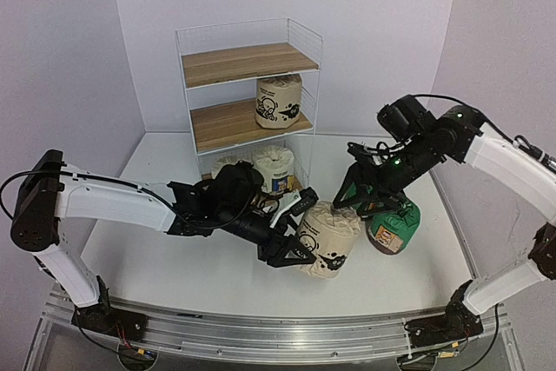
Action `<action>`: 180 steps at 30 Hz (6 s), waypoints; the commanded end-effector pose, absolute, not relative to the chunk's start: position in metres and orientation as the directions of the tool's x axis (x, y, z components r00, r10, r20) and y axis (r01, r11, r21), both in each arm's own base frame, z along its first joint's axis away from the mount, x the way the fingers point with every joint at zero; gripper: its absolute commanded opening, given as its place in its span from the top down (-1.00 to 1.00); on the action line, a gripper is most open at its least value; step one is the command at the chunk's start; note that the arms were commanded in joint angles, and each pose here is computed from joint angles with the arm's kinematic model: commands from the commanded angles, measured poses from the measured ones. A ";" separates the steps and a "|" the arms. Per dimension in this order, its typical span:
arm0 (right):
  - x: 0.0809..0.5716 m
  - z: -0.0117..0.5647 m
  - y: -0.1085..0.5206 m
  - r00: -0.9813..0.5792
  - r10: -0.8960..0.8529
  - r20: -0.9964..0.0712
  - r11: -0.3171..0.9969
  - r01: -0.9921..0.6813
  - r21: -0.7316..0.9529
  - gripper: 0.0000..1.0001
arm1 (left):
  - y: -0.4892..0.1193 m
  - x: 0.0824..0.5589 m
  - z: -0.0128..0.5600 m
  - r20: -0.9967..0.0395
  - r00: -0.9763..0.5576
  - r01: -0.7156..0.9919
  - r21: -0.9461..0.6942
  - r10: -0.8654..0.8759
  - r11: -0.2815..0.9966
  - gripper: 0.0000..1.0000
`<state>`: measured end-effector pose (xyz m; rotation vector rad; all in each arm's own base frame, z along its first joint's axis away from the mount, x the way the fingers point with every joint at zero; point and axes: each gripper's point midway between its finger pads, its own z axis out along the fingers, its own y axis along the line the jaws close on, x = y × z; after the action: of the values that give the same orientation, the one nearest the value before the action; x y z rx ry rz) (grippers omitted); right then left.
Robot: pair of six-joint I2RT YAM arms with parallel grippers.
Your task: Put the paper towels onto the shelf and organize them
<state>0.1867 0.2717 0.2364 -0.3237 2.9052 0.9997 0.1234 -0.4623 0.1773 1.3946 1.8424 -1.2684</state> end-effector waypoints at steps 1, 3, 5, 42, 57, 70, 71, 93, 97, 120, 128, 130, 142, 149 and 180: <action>0.195 0.292 0.268 -0.853 -0.226 -0.471 0.661 -0.490 0.569 -0.61 | -0.459 0.117 0.233 -0.898 -0.316 0.940 -0.339 0.305 -0.024 0.05; 0.189 0.306 0.271 -0.769 -0.245 -0.591 0.576 -0.605 0.549 -0.67 | -0.454 0.117 0.241 -0.904 -0.320 0.940 -0.340 0.283 -0.022 0.06; 0.175 0.315 0.276 -0.677 -0.289 -0.677 0.453 -0.720 0.526 -0.68 | -0.449 0.115 0.251 -0.909 -0.324 0.940 -0.341 0.263 -0.023 0.07; 0.179 0.328 0.351 -0.330 -0.107 -0.938 0.071 -0.943 0.324 -0.79 | -0.409 0.141 0.320 -0.931 -0.363 0.917 -0.351 0.033 0.186 -0.02; 0.178 0.323 0.362 -0.409 -0.123 -0.904 0.036 -0.912 0.408 0.24 | -0.402 0.138 0.324 -0.935 -0.352 0.921 -0.340 0.032 0.187 -0.23; 0.205 0.356 0.354 -0.399 -0.001 -0.917 0.194 -0.899 0.391 1.00 | -0.383 0.151 0.325 -0.934 -0.358 0.892 -0.337 0.016 0.300 -0.99; 0.207 0.359 0.353 -0.394 0.009 -0.919 0.206 -0.899 0.388 1.00 | -0.378 0.154 0.324 -0.932 -0.363 0.882 -0.339 0.014 0.327 -0.99; 0.272 0.418 0.389 -0.102 0.190 -0.977 0.433 -0.884 0.176 1.00 | -0.215 0.175 0.325 -0.866 -0.440 0.518 -0.460 -0.237 0.721 -0.99; 0.278 0.423 0.411 -0.007 0.228 -0.974 0.499 -0.858 0.123 1.00 | -0.201 0.172 0.329 -0.858 -0.438 0.499 -0.480 -0.269 0.721 -0.99; 0.319 0.434 0.445 0.231 0.327 -0.916 0.680 -0.730 0.059 1.00 | -0.181 0.176 0.333 -0.849 -0.421 0.430 -0.498 -0.320 0.753 -0.99; 0.336 0.415 0.461 0.248 0.317 -0.915 0.709 -0.703 0.055 1.00 | -0.178 0.176 0.335 -0.845 -0.421 0.425 -0.505 -0.329 0.752 -0.99; 0.338 0.410 0.465 0.251 0.314 -0.916 0.708 -0.704 0.050 1.00 | -0.178 0.176 0.334 -0.844 -0.423 0.422 -0.504 -0.328 0.753 -0.99; 0.345 0.406 0.467 0.322 0.363 -0.874 0.742 -0.667 0.062 1.00 | -0.178 0.176 0.332 -0.845 -0.424 0.418 -0.501 -0.325 0.758 -0.99; 0.336 0.423 0.464 0.352 0.394 -0.849 0.735 -0.676 0.061 1.00 | -0.177 0.177 0.332 -0.849 -0.413 0.421 -0.499 -0.329 0.758 -0.99; 0.374 0.378 0.498 0.401 0.331 -0.854 0.811 -0.583 0.041 1.00 | -0.184 0.176 0.330 -0.847 -0.428 0.433 -0.499 -0.317 0.751 -0.99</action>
<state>0.3768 0.5064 0.3547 -0.3613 1.0712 0.5776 0.1810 -0.1921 0.3115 0.1171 1.8900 -0.7771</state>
